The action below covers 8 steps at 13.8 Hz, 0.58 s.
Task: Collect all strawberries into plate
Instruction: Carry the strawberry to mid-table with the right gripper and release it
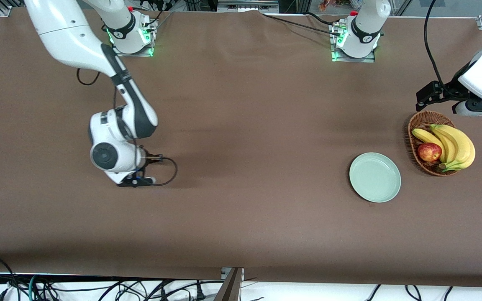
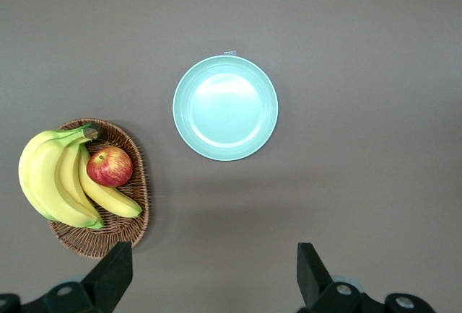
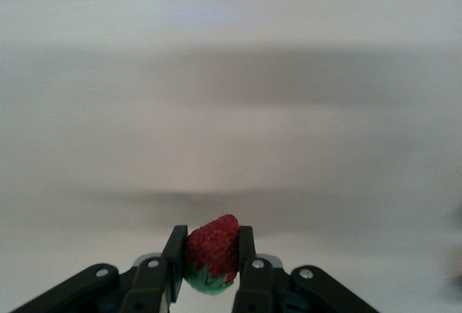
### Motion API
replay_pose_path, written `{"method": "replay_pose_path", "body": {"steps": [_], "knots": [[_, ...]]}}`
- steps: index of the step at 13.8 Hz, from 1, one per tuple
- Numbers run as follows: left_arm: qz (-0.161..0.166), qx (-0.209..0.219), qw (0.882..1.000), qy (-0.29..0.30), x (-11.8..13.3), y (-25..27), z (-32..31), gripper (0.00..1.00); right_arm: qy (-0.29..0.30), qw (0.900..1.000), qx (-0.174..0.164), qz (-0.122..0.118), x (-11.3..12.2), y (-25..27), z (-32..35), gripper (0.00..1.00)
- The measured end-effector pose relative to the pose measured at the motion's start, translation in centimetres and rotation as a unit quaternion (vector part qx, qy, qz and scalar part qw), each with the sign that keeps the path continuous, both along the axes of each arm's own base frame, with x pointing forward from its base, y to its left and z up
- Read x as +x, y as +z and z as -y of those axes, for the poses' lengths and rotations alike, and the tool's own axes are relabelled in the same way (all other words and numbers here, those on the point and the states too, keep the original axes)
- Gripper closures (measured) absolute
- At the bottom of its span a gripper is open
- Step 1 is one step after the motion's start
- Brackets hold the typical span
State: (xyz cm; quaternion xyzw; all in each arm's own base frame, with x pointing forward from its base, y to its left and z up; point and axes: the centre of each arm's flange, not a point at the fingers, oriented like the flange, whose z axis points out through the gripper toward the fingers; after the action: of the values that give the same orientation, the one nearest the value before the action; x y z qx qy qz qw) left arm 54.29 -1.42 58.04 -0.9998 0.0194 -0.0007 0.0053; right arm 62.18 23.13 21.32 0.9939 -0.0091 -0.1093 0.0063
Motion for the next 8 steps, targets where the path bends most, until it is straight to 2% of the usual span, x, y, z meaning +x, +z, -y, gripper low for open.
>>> {"method": "replay_pose_path", "body": {"steps": [2, 4, 8], "knots": [[0.000, 0.000, 1.000, 0.000, 0.0, 0.0, 0.0, 0.00, -0.050, 0.999, 0.019, 0.009, -1.3, 1.2, -6.9, 0.67], [0.000, 0.000, 1.000, 0.000, 0.0, 0.0, 0.0, 0.00, -0.105, 0.992, 0.068, 0.023, -2.9, 2.1, -14.4, 0.67], [0.000, 0.000, 1.000, 0.000, 0.0, 0.0, 0.0, 0.00, -0.155, 0.974, 0.139, 0.090, -7.5, 0.3, -26.9, 0.67]]}}
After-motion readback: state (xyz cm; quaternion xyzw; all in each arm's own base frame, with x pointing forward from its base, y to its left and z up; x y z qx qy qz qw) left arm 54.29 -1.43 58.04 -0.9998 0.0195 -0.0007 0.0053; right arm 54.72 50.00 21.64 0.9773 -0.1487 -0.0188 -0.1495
